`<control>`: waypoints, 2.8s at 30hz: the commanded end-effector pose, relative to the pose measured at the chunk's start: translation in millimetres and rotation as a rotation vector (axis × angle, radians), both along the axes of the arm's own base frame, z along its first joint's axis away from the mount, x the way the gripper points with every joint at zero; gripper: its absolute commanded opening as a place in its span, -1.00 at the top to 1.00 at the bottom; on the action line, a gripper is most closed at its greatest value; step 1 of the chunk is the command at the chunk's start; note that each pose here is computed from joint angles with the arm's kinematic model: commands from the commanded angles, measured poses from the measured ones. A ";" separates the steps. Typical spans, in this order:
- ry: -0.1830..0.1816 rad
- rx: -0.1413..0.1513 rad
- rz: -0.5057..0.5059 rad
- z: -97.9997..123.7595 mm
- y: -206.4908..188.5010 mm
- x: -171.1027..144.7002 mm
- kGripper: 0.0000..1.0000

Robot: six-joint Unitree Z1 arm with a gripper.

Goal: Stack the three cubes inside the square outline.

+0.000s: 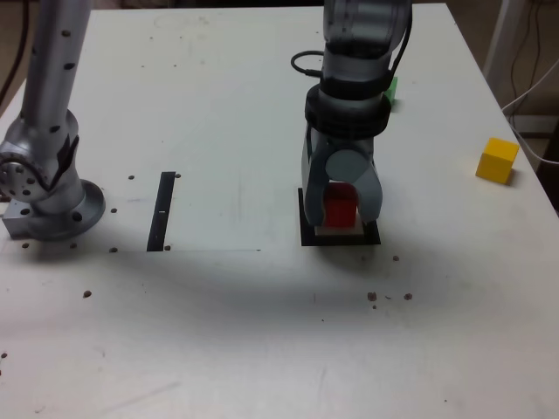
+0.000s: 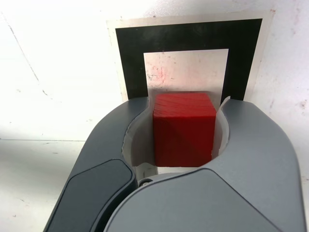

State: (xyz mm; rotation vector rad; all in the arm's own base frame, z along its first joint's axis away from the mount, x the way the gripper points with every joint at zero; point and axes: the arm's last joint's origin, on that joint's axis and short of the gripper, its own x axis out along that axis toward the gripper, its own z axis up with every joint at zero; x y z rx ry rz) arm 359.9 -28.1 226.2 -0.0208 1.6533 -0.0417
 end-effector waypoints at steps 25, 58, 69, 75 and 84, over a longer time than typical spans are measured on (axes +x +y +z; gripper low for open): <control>0.011 0.004 -0.017 -1.6 3.5 -6.6 -0.99; -0.045 0.177 -0.027 26.0 29.8 -23.8 -1.00; -0.055 0.194 -0.063 29.6 36.0 -13.1 -1.00; -0.060 0.207 -0.125 29.4 37.1 4.0 -1.00; -0.080 0.219 -0.256 36.3 37.9 39.7 -0.99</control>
